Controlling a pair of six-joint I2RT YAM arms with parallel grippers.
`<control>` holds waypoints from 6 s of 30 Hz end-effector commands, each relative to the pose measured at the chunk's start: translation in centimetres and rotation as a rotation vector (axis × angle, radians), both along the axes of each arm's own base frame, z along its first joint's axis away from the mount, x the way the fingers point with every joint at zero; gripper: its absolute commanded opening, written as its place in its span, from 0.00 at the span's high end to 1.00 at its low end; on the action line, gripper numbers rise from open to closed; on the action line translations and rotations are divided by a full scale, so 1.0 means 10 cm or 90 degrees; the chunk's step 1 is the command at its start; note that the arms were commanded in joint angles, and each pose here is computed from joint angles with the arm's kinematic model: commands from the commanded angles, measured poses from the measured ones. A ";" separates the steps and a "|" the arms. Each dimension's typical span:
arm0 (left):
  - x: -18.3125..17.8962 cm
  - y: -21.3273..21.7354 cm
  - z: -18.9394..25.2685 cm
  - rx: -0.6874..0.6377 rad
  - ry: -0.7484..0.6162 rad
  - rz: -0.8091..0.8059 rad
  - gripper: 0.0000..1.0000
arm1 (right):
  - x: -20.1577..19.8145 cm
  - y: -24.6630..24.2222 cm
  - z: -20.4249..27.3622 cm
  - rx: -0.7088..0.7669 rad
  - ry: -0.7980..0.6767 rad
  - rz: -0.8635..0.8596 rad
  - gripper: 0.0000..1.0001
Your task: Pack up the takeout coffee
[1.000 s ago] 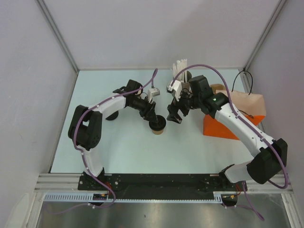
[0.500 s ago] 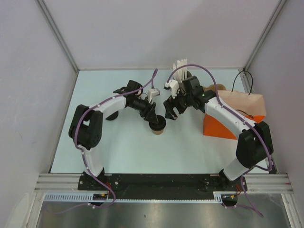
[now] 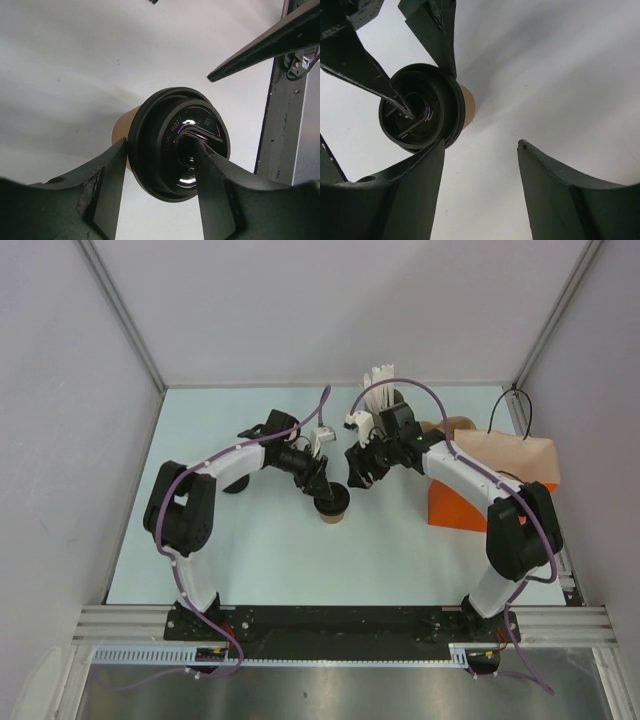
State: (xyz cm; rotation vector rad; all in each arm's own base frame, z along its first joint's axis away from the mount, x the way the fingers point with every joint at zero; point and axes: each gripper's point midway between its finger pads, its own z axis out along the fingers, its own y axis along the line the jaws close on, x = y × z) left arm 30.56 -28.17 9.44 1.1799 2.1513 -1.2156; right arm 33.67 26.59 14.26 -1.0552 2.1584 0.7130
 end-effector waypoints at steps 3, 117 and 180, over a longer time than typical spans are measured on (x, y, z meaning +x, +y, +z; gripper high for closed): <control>-0.21 0.46 -0.89 0.205 0.037 0.007 0.45 | -0.02 0.10 -0.10 0.032 0.036 0.019 0.38; -0.16 0.46 -0.93 0.201 0.067 0.020 0.45 | -0.30 0.36 0.02 0.014 -0.051 0.111 0.07; -0.08 0.40 -0.72 0.129 0.057 0.036 0.33 | -0.37 0.47 -0.45 0.095 0.178 0.060 0.27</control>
